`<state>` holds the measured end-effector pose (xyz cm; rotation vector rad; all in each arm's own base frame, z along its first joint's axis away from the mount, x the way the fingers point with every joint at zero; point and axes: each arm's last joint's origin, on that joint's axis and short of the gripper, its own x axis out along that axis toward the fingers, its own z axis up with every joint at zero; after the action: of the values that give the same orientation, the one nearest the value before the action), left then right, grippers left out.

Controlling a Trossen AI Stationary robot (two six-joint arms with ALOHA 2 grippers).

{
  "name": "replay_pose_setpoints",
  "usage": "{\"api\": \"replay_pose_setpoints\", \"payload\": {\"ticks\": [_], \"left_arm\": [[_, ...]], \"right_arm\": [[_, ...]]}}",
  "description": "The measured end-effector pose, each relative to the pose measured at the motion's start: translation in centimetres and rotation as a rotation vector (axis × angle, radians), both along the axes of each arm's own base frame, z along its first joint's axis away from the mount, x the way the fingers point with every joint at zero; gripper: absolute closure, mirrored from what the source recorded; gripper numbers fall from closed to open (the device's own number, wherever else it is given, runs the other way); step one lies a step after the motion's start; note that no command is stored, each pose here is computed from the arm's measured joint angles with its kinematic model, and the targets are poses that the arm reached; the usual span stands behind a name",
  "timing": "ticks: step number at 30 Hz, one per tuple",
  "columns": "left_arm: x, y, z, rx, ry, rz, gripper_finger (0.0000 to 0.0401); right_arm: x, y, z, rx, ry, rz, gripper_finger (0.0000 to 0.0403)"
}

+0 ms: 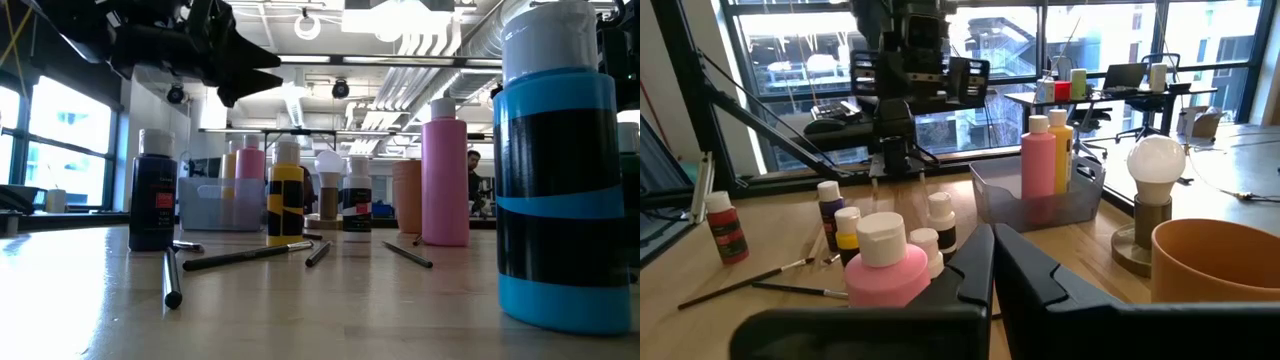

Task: Pick & Place Paint Supplies
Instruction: Put the large pink paint bottle into the gray bin

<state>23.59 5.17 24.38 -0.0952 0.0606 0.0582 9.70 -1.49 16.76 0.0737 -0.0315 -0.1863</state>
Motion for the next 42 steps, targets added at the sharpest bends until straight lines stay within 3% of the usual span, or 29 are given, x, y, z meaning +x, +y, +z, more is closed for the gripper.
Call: {"api": "replay_pose_setpoints", "payload": {"ticks": [11,22,32,42], "left_arm": [[0.4,-1.8,-0.1,0.033,0.009,0.027,0.0162],[0.3,-1.7,-0.4,0.028,0.041,0.032,0.0162],[0.3,-1.5,-0.2,0.036,0.028,0.108,0.0162],[0.3,-1.5,0.1,0.113,0.003,0.109,0.0162]], "right_arm": [[0.0,0.0,-0.1,0.0,0.006,0.001,0.0399],[0.0,0.1,-0.2,0.025,0.015,0.029,0.0399],[0.0,0.1,-0.2,0.057,0.011,0.031,0.0399],[0.0,0.1,-0.2,0.071,0.008,0.032,0.0399]]}}
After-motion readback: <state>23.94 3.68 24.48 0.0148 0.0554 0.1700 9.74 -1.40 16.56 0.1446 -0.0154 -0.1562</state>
